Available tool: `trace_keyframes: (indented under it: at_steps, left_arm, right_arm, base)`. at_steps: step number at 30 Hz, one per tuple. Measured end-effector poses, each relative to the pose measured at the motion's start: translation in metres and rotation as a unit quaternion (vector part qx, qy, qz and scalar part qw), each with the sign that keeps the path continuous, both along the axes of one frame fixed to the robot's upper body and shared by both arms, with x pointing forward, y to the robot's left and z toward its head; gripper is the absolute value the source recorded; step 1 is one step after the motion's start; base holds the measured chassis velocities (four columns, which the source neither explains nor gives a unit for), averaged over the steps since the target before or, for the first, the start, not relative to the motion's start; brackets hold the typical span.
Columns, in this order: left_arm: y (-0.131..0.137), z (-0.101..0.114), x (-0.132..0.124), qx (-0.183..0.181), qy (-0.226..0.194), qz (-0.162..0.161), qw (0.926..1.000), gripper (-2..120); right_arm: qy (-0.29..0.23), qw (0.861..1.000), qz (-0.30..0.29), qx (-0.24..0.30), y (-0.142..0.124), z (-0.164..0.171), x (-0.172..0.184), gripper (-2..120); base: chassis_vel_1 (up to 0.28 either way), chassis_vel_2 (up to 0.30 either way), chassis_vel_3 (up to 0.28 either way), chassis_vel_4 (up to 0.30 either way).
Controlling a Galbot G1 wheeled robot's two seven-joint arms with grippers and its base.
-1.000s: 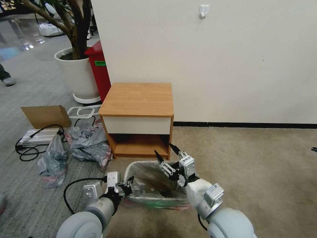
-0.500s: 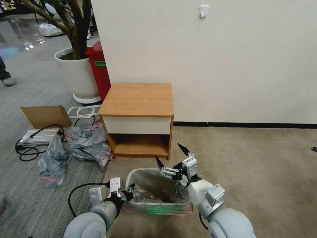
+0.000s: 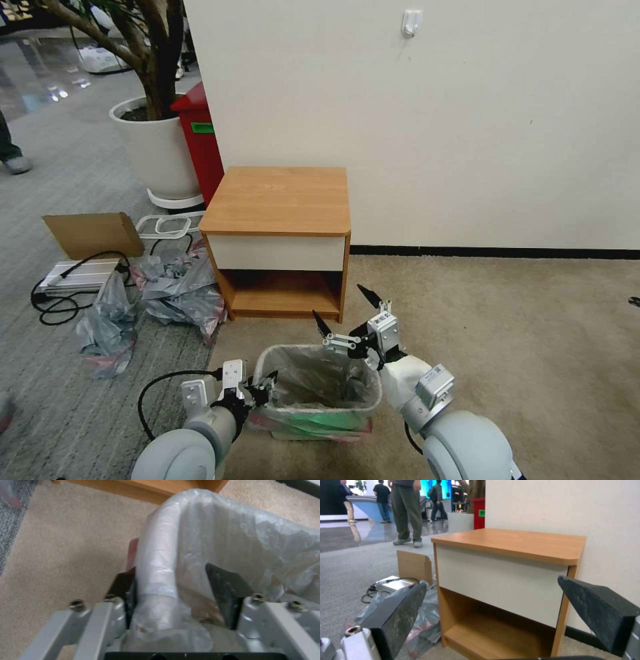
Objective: Pick up the garbage bag from the table and place it over the trash can.
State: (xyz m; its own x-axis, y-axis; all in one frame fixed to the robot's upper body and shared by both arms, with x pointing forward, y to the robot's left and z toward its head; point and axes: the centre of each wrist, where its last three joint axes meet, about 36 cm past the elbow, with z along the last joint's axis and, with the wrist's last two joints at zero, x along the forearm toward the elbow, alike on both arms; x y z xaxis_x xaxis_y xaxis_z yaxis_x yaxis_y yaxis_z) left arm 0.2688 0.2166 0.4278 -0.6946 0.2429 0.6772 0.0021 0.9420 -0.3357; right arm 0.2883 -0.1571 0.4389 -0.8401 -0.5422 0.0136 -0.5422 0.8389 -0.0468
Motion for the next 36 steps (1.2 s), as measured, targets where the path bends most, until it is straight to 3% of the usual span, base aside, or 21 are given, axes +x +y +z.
trace_keyframes:
  at_steps: [4, 10, 17, 19, 20, 21, 23, 24, 25, 26, 28, 31, 36]
  left_arm:
    - [0.001, 0.002, -0.001, 0.003, -0.003, -0.002, 1.0000, 75]
    - [0.004, 0.014, -0.003, 0.017, -0.023, -0.009, 0.9996, 93]
    - [0.009, 0.018, -0.005, 0.073, -0.051, -0.028, 0.9956, 99]
    - [0.011, 0.016, -0.008, 0.109, -0.106, -0.028, 0.9880, 100]
    - [0.014, 0.012, -0.010, 0.132, -0.154, -0.024, 0.9789, 100]
    - [0.014, 0.012, -0.010, 0.132, -0.154, -0.024, 0.9789, 100]
    - [0.023, -0.003, -0.011, 0.148, -0.242, -0.016, 0.9589, 100]
    - [0.031, -0.013, -0.011, 0.158, -0.289, -0.017, 0.9439, 100]
    - [0.036, -0.018, -0.011, 0.164, -0.310, -0.019, 0.9361, 100]
    - [0.036, -0.018, -0.011, 0.164, -0.310, -0.019, 0.9361, 100]
    - [0.046, -0.035, -0.013, 0.172, -0.344, -0.020, 0.9227, 100]
    - [0.046, -0.048, -0.019, 0.171, -0.349, -0.008, 0.9213, 99]
    - [0.044, -0.050, -0.017, 0.175, -0.351, 0.006, 0.9197, 98]
  right_arm:
    - [0.002, 1.000, 0.000, 0.002, 0.002, -0.001, 0.001, 100]
    - [0.003, 1.000, -0.004, 0.006, 0.003, -0.002, 0.002, 100]
    - [0.028, 0.997, -0.067, 0.032, 0.013, -0.005, -0.005, 100]
    - [0.055, 0.990, -0.126, 0.042, 0.020, -0.009, -0.013, 100]
    - [0.072, 0.985, -0.150, 0.041, 0.022, -0.016, -0.018, 100]
    - [0.072, 0.985, -0.150, 0.041, 0.022, -0.016, -0.018, 100]
    - [0.085, 0.980, -0.176, 0.037, 0.021, -0.032, -0.026, 100]
    - [0.084, 0.979, -0.185, 0.034, 0.018, -0.044, -0.030, 100]
    - [0.080, 0.978, -0.190, 0.032, 0.016, -0.051, -0.031, 100]
    - [0.080, 0.978, -0.190, 0.032, 0.016, -0.051, -0.031, 100]
    - [0.065, 0.976, -0.206, 0.021, 0.008, -0.066, -0.032, 100]
    - [0.052, 0.972, -0.227, 0.021, 0.003, -0.069, -0.030, 100]
    - [0.046, 0.970, -0.239, 0.021, 0.002, -0.070, -0.028, 100]
  base:
    - [0.000, 0.000, 0.000, 0.000]
    - [0.000, 0.000, 0.000, 0.000]
    - [0.000, 0.000, 0.000, 0.000]
    - [0.000, 0.000, 0.000, 0.000]
    - [0.000, 0.000, 0.000, 0.000]
    - [0.000, 0.000, 0.000, 0.000]
    - [0.000, 0.000, 0.000, 0.000]
    - [0.000, 0.000, 0.000, 0.000]
    - [0.000, 0.000, 0.000, 0.000]
    - [0.000, 0.000, 0.000, 0.000]
    - [0.000, 0.000, 0.000, 0.000]
    - [0.000, 0.000, 0.000, 0.000]
    - [0.000, 0.000, 0.000, 0.000]
